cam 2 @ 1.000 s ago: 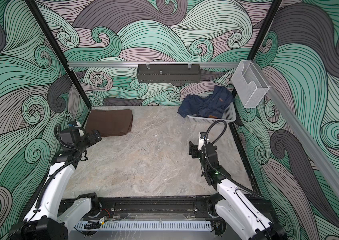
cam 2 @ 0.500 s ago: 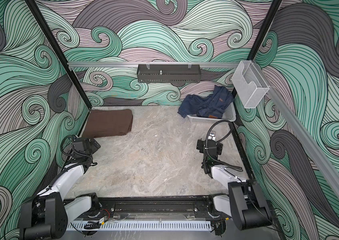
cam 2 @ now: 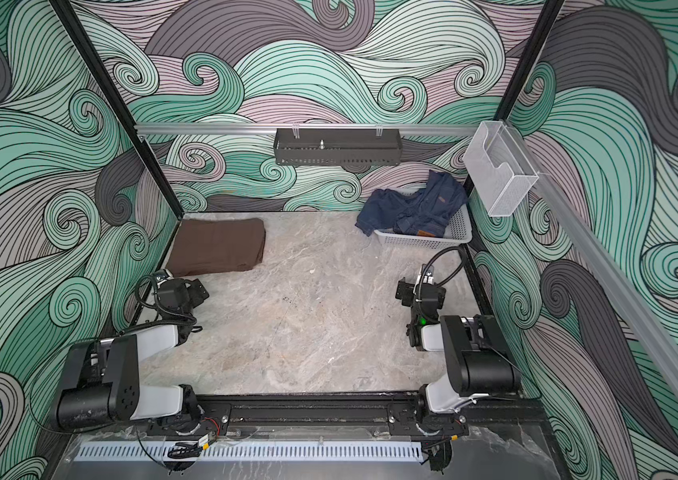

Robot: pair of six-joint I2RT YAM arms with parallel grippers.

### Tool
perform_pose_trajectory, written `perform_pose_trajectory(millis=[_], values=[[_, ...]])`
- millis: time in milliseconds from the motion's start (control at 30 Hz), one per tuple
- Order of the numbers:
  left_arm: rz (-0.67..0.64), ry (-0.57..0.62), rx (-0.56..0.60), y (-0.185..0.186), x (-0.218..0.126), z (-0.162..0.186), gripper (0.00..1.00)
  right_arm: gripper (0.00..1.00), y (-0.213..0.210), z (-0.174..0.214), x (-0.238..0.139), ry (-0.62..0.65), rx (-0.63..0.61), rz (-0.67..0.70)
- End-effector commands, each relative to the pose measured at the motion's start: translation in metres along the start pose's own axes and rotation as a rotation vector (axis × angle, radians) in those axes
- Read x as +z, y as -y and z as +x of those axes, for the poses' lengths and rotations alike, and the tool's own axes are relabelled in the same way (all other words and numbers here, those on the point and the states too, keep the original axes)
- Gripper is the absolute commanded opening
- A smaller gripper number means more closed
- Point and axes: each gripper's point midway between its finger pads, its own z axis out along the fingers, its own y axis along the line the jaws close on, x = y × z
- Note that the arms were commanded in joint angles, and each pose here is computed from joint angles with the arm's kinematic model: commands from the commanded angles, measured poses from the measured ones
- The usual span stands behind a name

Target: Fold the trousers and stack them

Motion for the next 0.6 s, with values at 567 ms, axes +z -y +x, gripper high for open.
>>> perform_pose_trajectory(millis=[567], values=[[0.251, 0.044, 0.231, 0.069, 0.011, 0.001, 0.99, 0.99, -0.019, -0.023, 0.008, 0.03, -0.048, -0.056]])
